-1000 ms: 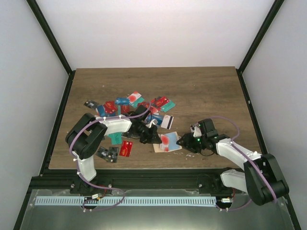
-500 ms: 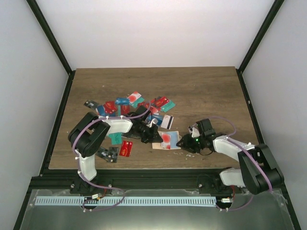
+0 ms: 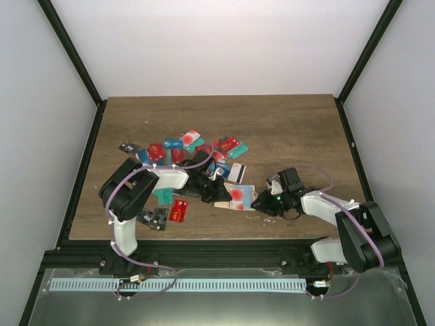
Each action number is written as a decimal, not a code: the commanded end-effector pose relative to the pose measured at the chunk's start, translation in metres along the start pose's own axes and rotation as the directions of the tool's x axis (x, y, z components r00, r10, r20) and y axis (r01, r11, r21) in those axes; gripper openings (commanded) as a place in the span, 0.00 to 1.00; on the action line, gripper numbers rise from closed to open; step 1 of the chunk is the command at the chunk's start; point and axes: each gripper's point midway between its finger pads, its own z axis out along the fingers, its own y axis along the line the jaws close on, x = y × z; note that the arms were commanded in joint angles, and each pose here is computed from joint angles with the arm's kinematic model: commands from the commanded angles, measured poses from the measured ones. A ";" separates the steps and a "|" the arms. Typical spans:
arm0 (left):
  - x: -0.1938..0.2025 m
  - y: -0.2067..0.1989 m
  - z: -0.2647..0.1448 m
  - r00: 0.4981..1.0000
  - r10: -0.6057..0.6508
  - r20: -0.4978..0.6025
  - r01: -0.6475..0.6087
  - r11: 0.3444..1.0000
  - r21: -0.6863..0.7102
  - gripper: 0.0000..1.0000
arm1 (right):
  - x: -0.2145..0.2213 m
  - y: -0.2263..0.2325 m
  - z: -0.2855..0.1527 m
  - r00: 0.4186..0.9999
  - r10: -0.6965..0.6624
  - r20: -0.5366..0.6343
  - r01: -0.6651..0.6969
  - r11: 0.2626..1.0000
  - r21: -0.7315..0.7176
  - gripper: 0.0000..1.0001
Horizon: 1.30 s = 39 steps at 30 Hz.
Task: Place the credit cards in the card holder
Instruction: Insert the credit card into the card holder.
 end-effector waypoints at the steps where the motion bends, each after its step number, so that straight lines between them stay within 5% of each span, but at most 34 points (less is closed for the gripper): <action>1: -0.002 0.012 0.006 1.000 -0.024 0.013 0.024 0.999 -0.030 0.04 | -0.015 0.004 -0.007 0.998 -0.055 0.036 0.053 0.998 0.043 0.29; 14: -0.009 0.001 0.008 1.000 0.024 0.014 -0.024 1.000 0.005 0.04 | -0.036 0.010 -0.009 0.993 -0.089 0.071 0.084 0.993 0.078 0.31; 39: -0.020 -0.005 0.008 0.998 0.050 0.045 -0.051 0.998 0.033 0.04 | -0.031 -0.026 0.016 0.998 -0.064 0.001 0.062 0.983 0.174 0.15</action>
